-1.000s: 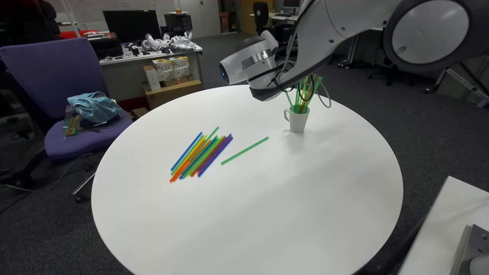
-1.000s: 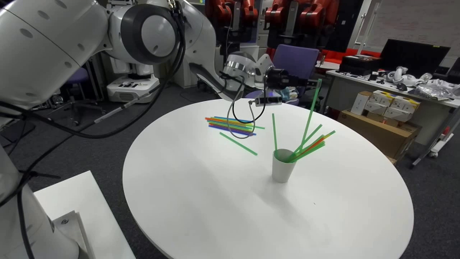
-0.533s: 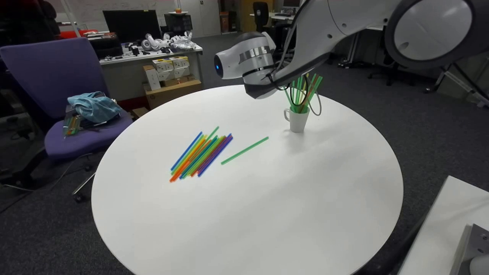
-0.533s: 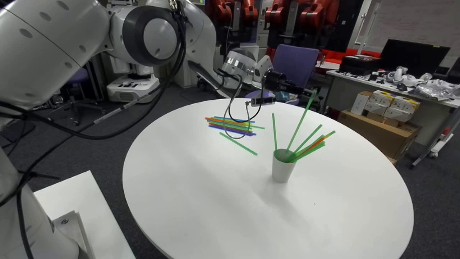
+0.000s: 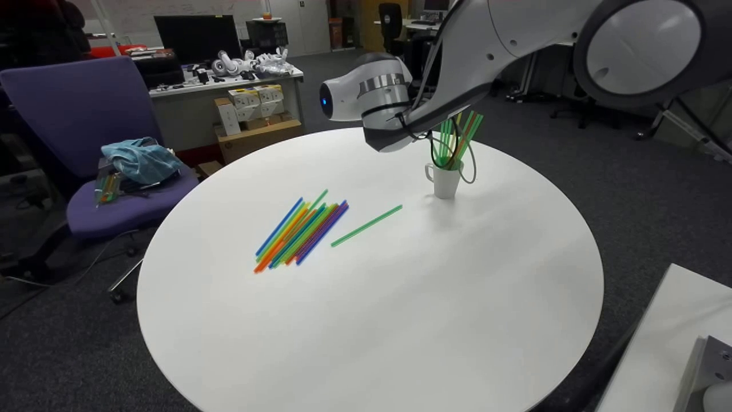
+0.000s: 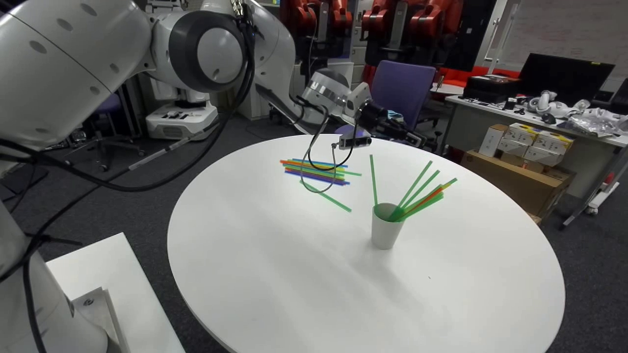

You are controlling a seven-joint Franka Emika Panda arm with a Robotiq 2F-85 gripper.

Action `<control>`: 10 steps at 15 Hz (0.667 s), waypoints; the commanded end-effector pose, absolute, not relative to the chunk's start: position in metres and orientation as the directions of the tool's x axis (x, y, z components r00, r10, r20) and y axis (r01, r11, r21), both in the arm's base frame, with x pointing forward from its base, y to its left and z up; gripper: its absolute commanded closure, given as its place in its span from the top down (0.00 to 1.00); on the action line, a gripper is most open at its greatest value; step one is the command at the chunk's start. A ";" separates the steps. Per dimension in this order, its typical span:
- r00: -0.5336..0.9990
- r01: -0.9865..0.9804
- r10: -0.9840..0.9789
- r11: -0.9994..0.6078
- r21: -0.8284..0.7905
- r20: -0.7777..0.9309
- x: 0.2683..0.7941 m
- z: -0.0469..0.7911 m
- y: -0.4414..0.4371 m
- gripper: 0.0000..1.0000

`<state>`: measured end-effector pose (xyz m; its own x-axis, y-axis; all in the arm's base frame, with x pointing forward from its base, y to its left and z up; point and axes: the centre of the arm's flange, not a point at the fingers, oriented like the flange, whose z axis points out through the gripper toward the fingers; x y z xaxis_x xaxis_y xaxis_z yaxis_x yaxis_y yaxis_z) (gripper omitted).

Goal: Put one green straw in the white mug.

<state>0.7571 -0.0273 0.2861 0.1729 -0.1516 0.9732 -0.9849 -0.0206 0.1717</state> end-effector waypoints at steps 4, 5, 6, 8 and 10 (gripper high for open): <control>0.187 -0.981 -0.384 -0.116 0.154 0.904 0.762 0.304 -0.011 0.88; 0.181 -0.982 -0.428 -0.131 0.137 0.886 0.762 0.308 -0.003 0.94; 0.182 -0.981 -0.469 -0.150 0.125 0.864 0.762 0.312 0.003 0.99; 0.179 -0.979 -0.553 -0.178 0.095 0.813 0.762 0.319 0.015 1.00; 0.178 -0.977 -0.635 -0.202 0.061 0.752 0.764 0.321 0.020 1.00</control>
<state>0.7678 0.0223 0.3025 0.1584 -0.5260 0.8356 -0.9835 -0.1593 0.0861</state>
